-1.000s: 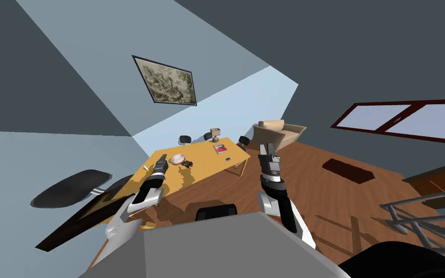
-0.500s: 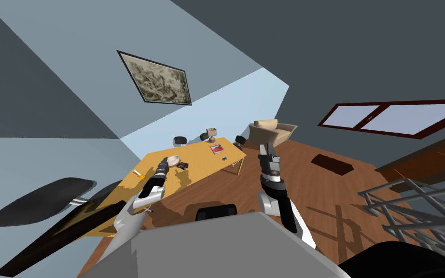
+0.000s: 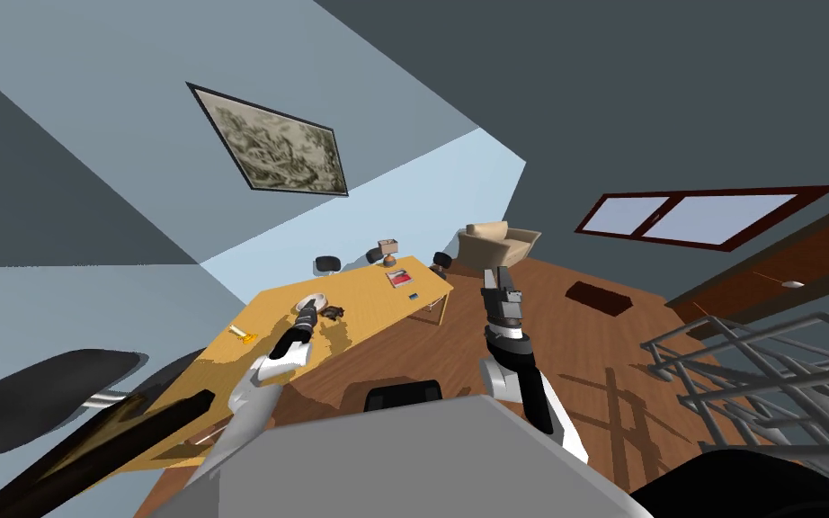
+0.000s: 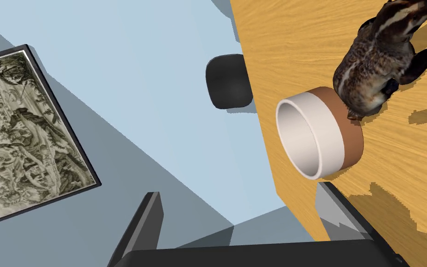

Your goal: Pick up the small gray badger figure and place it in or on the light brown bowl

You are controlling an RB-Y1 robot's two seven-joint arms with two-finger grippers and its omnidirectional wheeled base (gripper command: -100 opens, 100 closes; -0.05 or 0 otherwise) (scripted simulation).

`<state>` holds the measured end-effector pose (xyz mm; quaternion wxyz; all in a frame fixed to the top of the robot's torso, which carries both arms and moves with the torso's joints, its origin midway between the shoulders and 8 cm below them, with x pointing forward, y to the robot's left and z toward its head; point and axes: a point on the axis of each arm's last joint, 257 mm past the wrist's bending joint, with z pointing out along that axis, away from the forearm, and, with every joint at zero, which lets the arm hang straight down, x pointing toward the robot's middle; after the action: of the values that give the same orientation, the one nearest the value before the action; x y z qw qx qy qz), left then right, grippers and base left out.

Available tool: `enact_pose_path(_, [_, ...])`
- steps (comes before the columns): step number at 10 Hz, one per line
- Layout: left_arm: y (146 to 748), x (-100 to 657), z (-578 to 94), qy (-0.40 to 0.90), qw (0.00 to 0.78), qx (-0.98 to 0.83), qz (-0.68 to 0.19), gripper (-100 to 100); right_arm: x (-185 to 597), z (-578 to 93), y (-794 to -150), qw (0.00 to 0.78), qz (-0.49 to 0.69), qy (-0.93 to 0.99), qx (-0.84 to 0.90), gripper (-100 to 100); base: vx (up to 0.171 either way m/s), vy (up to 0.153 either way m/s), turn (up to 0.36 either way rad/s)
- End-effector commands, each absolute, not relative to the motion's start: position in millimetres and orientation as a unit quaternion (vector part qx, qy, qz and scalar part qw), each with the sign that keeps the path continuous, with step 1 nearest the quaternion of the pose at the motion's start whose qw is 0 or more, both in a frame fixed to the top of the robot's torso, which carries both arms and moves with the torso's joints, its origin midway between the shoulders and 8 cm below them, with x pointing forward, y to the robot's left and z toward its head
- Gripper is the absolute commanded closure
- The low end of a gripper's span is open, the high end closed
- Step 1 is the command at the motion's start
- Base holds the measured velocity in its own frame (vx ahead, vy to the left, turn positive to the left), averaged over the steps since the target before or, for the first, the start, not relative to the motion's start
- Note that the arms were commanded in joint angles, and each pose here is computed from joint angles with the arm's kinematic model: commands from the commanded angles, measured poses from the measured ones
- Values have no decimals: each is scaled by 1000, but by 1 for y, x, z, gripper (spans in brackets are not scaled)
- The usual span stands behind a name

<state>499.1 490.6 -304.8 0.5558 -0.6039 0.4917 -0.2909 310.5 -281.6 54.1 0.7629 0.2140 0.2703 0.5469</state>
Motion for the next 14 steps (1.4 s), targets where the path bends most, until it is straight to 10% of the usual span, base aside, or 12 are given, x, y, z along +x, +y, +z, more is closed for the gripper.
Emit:
enact_pose_path(1, [491, 496, -316, 495, 544, -615, -282, -100, 310, 54, -282, 763, 547, 270, 214, 0, 12, -7, -49])
enact_pose_path(14, [493, 477, -438, 533, 406, -718, -190, -100, 310, 54, -282, 763, 547, 270, 214, 0, 32, 11, -64])
